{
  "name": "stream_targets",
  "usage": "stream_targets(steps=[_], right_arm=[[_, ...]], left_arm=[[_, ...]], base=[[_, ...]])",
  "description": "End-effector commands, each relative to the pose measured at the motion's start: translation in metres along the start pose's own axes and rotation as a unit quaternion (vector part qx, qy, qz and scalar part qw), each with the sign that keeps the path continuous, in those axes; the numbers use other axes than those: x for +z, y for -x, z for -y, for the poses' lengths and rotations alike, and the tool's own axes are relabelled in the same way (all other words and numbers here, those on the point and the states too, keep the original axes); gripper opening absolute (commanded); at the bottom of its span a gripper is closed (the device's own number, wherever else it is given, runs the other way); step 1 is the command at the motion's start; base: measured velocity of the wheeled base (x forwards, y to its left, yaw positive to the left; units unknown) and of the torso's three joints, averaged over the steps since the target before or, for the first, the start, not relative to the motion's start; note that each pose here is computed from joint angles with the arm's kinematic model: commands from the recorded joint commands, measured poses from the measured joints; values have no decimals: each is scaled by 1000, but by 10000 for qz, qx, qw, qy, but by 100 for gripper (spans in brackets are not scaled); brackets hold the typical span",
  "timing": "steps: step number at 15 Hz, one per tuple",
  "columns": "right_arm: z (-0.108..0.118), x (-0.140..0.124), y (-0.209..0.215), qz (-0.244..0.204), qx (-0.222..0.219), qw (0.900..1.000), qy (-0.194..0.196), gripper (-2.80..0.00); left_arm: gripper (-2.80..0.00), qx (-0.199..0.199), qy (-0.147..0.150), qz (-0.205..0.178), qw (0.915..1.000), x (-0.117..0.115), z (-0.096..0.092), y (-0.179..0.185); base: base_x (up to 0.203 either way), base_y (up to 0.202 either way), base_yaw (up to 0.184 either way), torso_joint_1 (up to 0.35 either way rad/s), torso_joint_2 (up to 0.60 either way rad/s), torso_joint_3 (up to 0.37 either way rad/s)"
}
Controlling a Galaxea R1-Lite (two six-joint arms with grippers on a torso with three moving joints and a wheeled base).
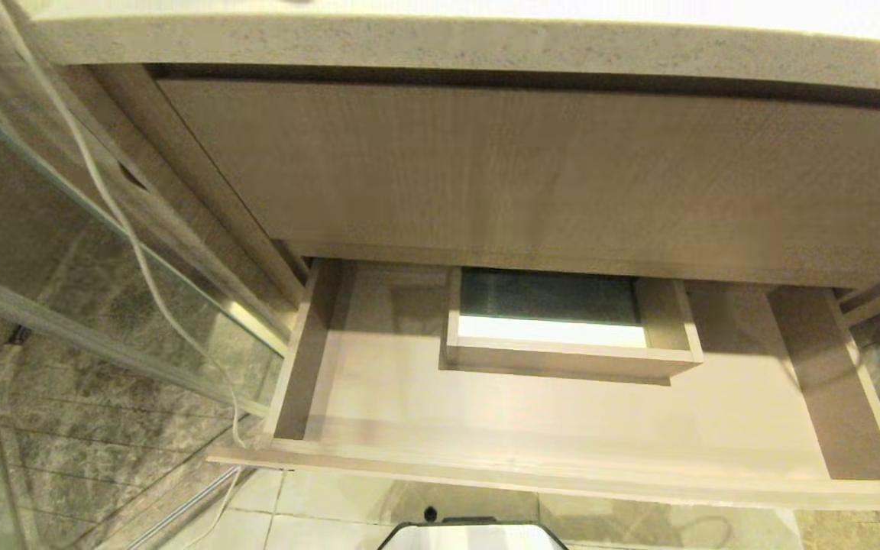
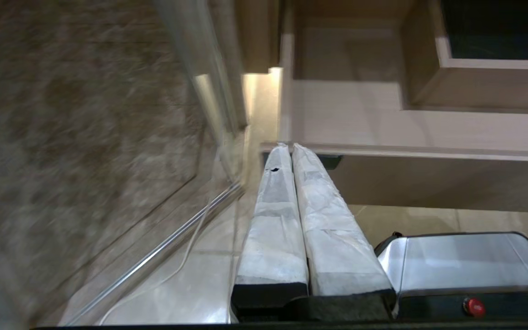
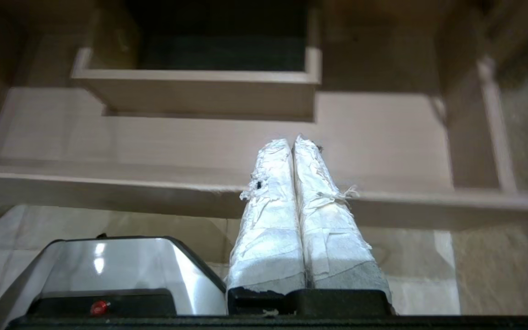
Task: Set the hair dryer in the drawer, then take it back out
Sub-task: Pick up the hairdryer
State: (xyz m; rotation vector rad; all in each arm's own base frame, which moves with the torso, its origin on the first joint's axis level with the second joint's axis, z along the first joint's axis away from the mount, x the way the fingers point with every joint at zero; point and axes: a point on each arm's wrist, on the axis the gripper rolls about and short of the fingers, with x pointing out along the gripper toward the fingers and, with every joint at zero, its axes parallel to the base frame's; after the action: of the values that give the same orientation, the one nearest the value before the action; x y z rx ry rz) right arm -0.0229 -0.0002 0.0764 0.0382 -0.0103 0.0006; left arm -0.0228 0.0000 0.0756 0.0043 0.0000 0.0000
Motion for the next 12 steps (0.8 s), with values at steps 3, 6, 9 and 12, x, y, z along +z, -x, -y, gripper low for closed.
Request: stream_targets(steps=[3, 6, 9, 12], right_arm=[[0, 0, 0, -6, 5, 10000, -1, -280], [0, 0, 0, -6, 5, 10000, -1, -280], [0, 0, 0, -6, 5, 10000, -1, -280], [0, 0, 0, -6, 5, 10000, -1, -280]], left_arm=[[-280, 0, -2, -15, 10000, -1, 0, 0], [-280, 0, -2, -15, 10000, -1, 0, 0], [-280, 0, -2, -8, 10000, 0, 0, 0], [-280, 0, -2, -15, 10000, -1, 0, 0]], base=[[6, -14, 158, 149, -468, -197], [1, -13, 129, 126, -236, -91], [2, -2, 23, 150, -29, -25], [0, 0, 0, 20, -10, 1]])
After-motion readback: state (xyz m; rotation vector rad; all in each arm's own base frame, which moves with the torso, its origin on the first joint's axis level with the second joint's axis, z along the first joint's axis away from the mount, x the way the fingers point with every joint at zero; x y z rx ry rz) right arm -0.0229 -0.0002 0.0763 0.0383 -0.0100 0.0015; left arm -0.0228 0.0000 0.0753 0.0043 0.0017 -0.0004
